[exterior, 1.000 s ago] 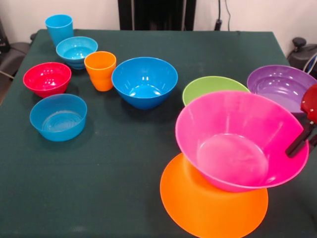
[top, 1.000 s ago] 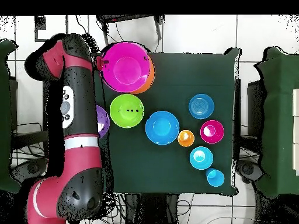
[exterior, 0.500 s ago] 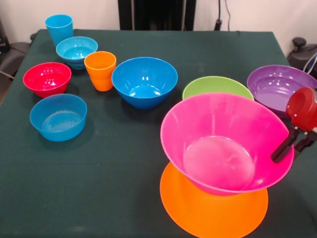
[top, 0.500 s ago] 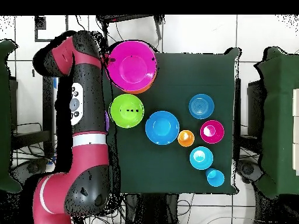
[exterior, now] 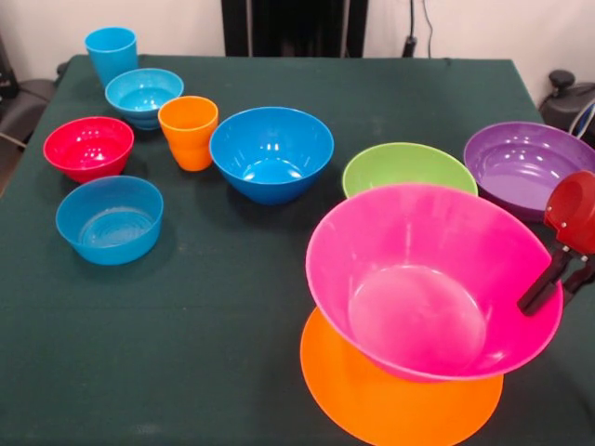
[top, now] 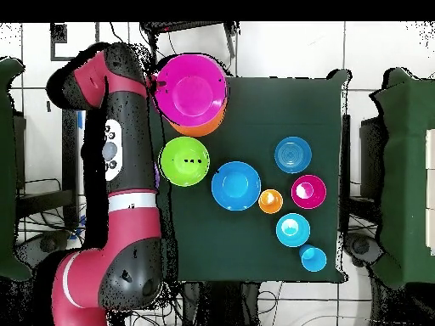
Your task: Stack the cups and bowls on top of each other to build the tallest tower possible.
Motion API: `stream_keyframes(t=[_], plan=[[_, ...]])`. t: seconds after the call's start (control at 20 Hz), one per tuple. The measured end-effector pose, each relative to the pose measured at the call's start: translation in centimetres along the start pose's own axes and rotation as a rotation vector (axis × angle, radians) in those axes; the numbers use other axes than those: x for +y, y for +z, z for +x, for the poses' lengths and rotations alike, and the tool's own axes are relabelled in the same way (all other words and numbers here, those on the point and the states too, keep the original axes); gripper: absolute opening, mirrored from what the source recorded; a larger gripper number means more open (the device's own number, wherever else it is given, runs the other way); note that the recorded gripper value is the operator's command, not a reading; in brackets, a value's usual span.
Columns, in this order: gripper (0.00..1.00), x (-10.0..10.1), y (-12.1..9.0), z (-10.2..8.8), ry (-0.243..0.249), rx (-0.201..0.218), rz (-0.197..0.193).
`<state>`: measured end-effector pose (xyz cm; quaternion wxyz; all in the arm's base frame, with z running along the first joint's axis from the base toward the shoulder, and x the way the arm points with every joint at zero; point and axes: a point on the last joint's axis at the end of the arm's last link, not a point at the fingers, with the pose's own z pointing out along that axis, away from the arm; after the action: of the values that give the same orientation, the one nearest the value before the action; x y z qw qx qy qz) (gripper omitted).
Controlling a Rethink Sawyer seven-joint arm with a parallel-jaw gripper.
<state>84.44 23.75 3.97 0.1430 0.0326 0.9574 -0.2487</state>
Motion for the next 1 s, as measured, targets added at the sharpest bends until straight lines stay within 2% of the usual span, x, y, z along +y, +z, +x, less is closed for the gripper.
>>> stream_keyframes(t=[0.65, 1.0], plan=[[0.00, 0.76, -0.52, 0.26, -0.009, -0.008, -0.005], [0.00, 0.75, -0.66, 0.36, -0.011, -0.031, -0.015]])
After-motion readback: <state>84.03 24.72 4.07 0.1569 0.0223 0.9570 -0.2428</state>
